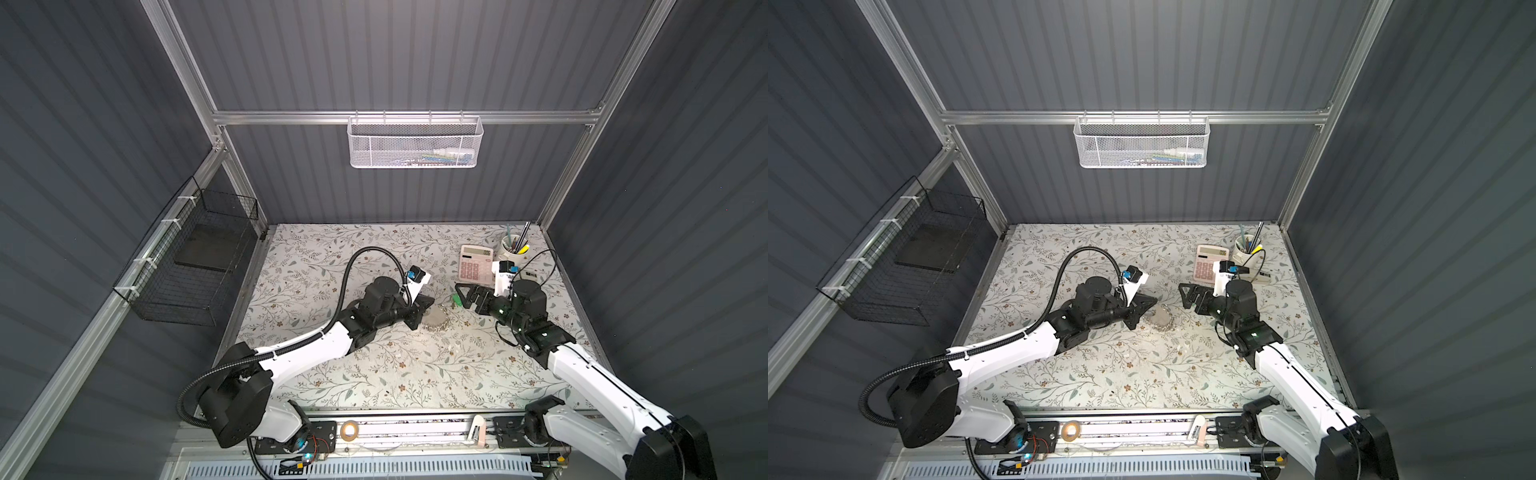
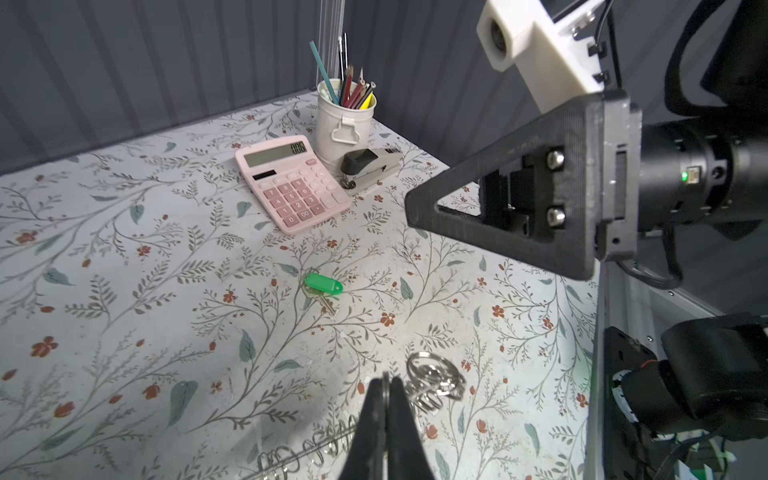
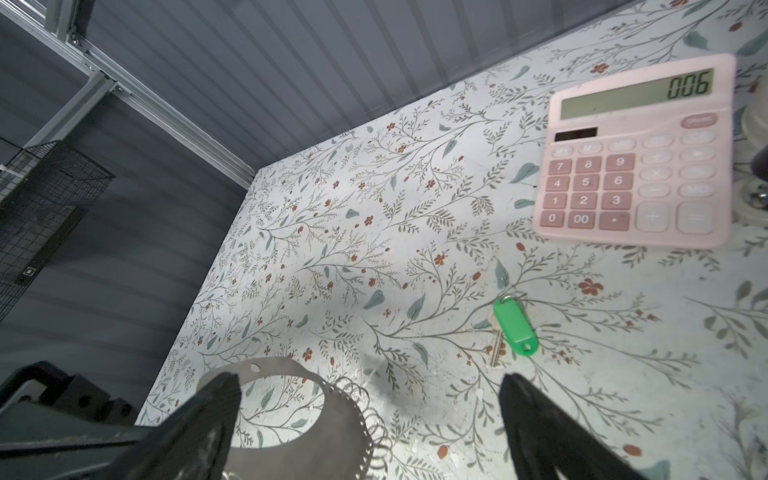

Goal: Put the keys on the keyring

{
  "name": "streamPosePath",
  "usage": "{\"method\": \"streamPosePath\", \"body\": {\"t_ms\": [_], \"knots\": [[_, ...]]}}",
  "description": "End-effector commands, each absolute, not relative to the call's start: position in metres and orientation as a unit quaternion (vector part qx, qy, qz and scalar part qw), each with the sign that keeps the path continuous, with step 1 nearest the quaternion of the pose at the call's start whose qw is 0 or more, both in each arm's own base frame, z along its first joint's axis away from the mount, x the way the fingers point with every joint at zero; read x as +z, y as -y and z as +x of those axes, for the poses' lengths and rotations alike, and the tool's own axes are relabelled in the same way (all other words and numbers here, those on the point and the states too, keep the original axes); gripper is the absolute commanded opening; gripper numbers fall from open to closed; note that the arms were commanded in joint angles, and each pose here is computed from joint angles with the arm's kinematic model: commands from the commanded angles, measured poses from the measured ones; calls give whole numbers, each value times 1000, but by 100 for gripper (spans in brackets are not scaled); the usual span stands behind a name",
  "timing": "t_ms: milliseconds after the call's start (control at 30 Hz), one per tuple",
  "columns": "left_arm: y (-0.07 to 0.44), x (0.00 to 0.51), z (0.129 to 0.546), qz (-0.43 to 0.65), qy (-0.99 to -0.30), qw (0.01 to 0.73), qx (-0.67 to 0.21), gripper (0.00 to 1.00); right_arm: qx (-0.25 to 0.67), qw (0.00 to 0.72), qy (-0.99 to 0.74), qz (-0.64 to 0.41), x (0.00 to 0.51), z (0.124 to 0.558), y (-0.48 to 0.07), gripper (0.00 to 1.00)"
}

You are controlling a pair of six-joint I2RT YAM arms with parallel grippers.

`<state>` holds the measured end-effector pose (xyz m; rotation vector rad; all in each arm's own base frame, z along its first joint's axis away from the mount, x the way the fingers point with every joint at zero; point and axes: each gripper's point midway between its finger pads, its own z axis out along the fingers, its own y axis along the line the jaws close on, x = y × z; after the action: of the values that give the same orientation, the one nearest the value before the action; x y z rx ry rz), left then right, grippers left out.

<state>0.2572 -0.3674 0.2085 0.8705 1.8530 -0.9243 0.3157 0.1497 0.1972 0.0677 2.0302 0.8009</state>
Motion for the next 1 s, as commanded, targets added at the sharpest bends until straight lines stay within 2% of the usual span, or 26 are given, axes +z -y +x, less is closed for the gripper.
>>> {"method": "streamPosePath", "body": {"t_ms": [0,200,400,567,967], "knots": [[365,183,241,350,-761,386,-388,0,344,455,-821,22,194,311,-155,99],[339,144,222,335,-802,335,-365,0,348,437,-829,27,170,303,-154,99],[315,112,217,308,-832,322,-329,0,352,426,-833,25,158,302,-159,99],[310,95,217,310,-844,308,-312,0,353,420,-836,26,151,303,-161,99],[333,51,210,384,-852,203,-291,0,331,408,-850,40,127,291,-151,99]]}}
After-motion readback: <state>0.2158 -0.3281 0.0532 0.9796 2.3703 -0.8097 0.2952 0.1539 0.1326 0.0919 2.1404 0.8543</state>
